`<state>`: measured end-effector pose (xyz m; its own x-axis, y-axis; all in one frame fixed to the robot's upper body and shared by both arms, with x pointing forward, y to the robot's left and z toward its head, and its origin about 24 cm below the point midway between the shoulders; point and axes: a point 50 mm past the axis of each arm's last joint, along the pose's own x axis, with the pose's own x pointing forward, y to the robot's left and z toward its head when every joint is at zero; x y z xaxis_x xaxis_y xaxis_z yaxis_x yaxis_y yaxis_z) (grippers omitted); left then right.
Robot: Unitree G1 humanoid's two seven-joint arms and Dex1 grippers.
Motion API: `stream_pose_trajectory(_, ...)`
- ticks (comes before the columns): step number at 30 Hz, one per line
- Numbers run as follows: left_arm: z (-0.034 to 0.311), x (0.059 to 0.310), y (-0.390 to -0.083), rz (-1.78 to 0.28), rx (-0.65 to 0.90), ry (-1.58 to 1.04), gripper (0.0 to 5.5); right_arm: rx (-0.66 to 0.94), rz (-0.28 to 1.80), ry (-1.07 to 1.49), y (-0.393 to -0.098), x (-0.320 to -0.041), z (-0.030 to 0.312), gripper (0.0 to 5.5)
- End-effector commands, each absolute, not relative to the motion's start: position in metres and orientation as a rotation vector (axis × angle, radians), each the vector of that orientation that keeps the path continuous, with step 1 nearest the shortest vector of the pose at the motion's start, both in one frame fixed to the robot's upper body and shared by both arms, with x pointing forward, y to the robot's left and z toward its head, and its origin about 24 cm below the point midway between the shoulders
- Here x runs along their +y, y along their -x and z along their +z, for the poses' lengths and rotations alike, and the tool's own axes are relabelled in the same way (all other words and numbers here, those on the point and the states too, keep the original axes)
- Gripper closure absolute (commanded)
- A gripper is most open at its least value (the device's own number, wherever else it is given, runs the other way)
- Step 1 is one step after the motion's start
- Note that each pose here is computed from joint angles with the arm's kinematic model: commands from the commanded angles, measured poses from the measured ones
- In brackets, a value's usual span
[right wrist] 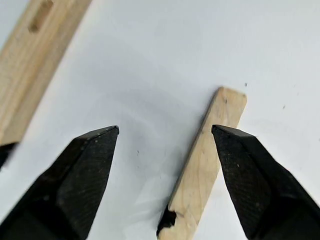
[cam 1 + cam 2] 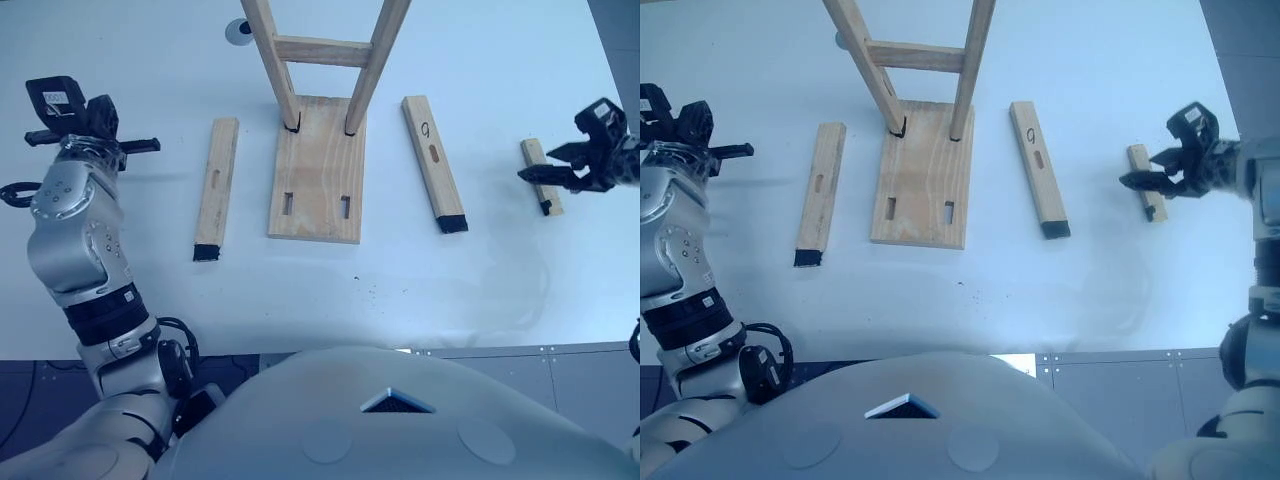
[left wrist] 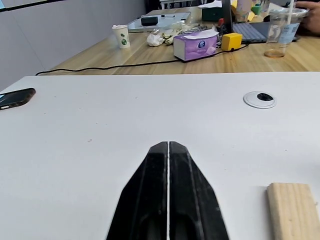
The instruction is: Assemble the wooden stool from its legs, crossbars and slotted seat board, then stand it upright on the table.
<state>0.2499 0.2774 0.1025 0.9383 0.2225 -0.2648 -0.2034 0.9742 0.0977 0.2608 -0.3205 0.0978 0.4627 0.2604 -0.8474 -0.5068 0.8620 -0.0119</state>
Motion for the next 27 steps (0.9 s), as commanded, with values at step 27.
stream_pose_trajectory(27, 0.182, 0.198, -0.255, -0.25, -0.08, 0.016, 5.5, 1.132, 0.249, 0.056, -0.224, -0.342, 0.0, 4.21)
